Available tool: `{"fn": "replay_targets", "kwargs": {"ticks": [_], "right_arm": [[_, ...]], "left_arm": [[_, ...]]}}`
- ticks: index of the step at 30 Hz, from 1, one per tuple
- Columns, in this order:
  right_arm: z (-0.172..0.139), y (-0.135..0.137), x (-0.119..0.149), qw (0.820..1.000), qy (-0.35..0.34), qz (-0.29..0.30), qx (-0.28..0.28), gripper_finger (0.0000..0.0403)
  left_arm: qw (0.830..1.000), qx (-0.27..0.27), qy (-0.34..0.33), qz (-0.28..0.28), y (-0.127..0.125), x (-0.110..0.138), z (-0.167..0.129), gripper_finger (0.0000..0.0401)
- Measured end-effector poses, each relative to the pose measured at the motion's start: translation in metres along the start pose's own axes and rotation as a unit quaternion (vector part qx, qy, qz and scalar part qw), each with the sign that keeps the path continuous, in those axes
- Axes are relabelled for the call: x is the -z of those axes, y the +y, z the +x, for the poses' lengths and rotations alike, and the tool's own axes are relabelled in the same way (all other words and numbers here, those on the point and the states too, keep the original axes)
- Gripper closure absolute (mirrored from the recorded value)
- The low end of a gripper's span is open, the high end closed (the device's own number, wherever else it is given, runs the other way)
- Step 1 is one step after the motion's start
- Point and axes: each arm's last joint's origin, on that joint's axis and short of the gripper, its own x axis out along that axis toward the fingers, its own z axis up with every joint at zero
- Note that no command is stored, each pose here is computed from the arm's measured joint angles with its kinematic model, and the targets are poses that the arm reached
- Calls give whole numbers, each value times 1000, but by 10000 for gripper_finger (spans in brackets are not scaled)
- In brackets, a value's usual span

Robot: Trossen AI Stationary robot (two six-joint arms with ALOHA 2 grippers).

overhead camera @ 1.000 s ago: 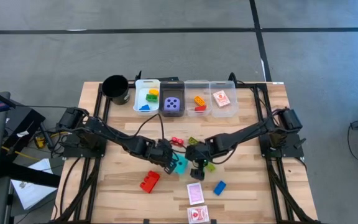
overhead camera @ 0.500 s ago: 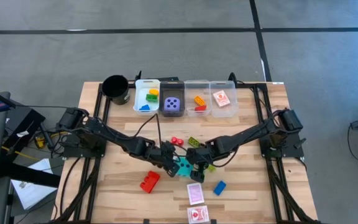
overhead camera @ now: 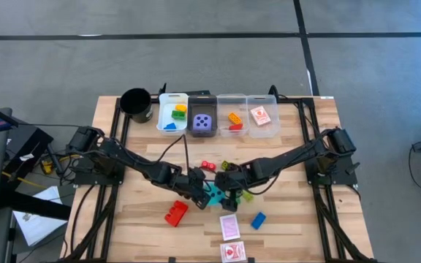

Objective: Pick & Place Toys
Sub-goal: Put the blue dice into the black transparent bin

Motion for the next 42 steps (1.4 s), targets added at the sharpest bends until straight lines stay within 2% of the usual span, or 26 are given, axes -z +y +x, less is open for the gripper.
{"fn": "replay_targets", "kwargs": {"ticks": [12,17,22,27,31,37,42], "right_arm": [[0,-1,-3,992,-23,-122,34,3],[-1,0,-6,989,-37,-139,42,3],[-1,0,-7,994,-44,-91,39,13],[-1,-1,-7,997,-45,-52,37,44],[-1,-4,-8,997,-44,-45,38,79],[-1,-11,-10,999,-38,9,36,134],[-1,-17,-11,998,-31,40,36,204]], "left_arm": [[1000,-5,-15,0,0,-1,0,401],[1000,-5,-17,0,0,-1,0,401],[1000,-5,-18,0,0,-1,0,401],[1000,-6,-19,-1,0,-2,0,401],[1000,-9,-18,0,1,-1,0,401],[1000,-10,-16,-1,1,-2,0,401],[1000,-8,0,1,2,-1,1,401]]}}
